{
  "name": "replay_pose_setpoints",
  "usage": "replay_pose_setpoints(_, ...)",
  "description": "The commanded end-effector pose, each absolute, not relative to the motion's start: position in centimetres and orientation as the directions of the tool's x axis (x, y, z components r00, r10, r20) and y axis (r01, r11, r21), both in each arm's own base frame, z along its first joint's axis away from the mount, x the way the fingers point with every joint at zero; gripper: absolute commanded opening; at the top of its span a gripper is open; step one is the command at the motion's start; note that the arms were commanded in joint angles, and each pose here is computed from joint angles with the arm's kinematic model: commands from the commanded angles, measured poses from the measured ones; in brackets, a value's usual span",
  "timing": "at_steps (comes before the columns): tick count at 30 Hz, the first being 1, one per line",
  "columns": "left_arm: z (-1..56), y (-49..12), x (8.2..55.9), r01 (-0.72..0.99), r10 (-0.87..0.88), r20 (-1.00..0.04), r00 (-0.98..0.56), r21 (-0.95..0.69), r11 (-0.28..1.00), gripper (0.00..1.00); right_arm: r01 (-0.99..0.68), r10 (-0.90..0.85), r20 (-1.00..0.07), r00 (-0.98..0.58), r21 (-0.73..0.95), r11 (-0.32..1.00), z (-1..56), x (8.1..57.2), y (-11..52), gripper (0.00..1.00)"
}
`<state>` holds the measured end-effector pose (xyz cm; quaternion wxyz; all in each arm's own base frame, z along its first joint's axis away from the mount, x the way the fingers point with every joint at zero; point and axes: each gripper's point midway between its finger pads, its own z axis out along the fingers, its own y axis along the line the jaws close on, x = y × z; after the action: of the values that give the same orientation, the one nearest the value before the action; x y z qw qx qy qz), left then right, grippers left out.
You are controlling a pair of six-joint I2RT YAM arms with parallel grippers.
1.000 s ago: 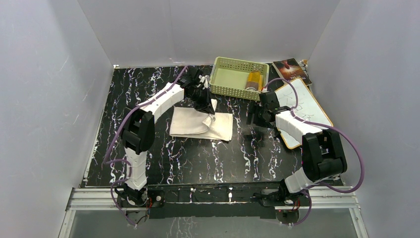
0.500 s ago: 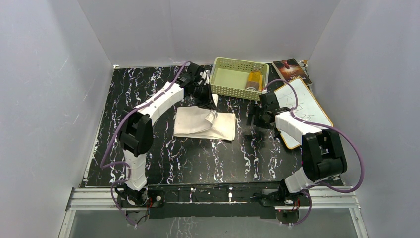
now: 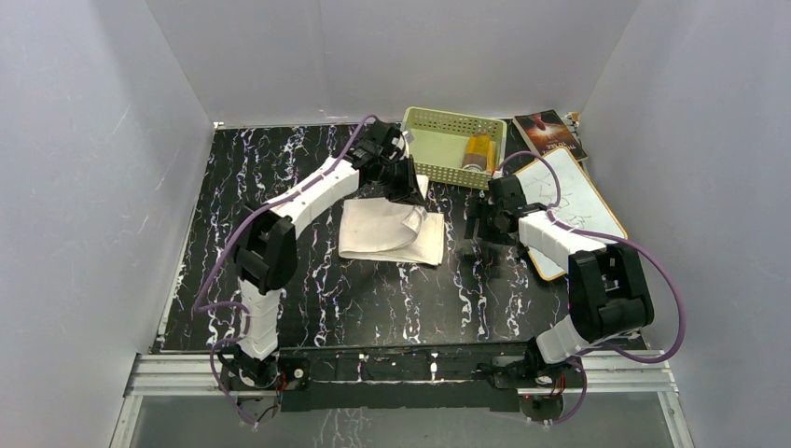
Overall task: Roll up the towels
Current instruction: Fold the towel at the center of the board.
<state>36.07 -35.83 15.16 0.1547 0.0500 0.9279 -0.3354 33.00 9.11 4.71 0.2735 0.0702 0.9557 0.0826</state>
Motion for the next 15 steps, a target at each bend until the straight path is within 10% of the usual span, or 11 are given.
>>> replay_pose_setpoints(1, 14.7, -36.9, 35.6, 0.185, 0.001, -0.281, -0.96, -0.628, 0.756, 0.0, 0.074, 0.182, -0.574, -0.798, 0.206, 0.976, 6.4, 34.0, 9.1, 0.74)
replay_pose_setpoints(15, 10.4, -37.5, 34.1, 0.144, 0.036, -0.184, -0.982, -0.618, 0.773, 0.0, 0.073, 0.177, -0.568, -0.804, 0.2, 0.977, 6.1, 33.9, 9.1, 0.75)
